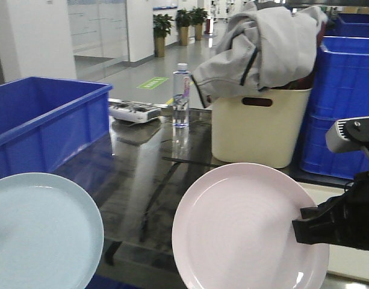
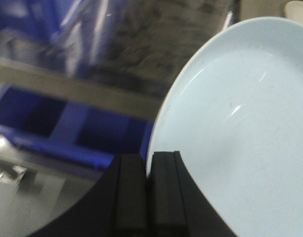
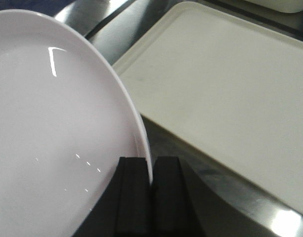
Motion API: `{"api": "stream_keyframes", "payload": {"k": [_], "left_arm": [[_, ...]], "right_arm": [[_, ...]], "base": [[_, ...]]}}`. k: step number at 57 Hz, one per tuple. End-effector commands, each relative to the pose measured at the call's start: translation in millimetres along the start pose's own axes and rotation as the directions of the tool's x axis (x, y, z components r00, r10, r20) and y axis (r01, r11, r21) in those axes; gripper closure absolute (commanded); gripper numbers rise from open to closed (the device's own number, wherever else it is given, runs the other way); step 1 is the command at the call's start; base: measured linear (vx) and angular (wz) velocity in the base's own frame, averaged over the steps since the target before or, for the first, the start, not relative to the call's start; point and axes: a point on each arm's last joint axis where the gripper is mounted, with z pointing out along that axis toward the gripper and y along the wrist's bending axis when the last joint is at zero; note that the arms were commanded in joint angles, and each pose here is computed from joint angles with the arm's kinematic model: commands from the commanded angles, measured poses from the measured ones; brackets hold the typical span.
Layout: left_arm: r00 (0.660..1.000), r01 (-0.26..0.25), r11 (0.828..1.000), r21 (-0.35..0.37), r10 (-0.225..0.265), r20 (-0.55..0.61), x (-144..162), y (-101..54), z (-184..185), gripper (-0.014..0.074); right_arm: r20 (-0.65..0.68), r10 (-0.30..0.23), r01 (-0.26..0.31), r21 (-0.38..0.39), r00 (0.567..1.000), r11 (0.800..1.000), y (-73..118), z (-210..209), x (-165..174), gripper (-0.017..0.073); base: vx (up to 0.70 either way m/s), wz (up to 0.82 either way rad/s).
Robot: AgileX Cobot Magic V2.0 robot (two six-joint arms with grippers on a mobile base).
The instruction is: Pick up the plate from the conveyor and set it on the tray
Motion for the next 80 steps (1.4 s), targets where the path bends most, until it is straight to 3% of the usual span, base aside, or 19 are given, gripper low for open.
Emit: {"api": "stream_keyframes", "payload": {"k": [1, 34, 80], "left_arm": [[0.992, 0.011, 1.0, 0.02, -0.013, 0.125, -14.2, -3.6, -12.5, 0.059], [0.993, 0.013, 1.0, 0.018, -0.015, 0.118, -14.8, -3.3, -8.8, 0.059], [0.996, 0.016, 1.0, 0.016, -0.017, 0.092, -15.1, -2.4, -0.5, 0.059]], "right_arm": [[0.12, -0.013, 0.013, 0.0, 0.993, 1.0, -0.1, -12.9, -14.0, 0.0572], [0.12, -0.013, 0.013, 0.0, 0.993, 1.0, -0.1, -12.9, -14.0, 0.0572], [0.133, -0.016, 0.016, 0.001, 0.991, 1.0, -0.2, -13.0, -15.2, 0.0571]], "base": [[0.34, -0.58], [0.27, -0.56], [0.02, -0.04]]}}
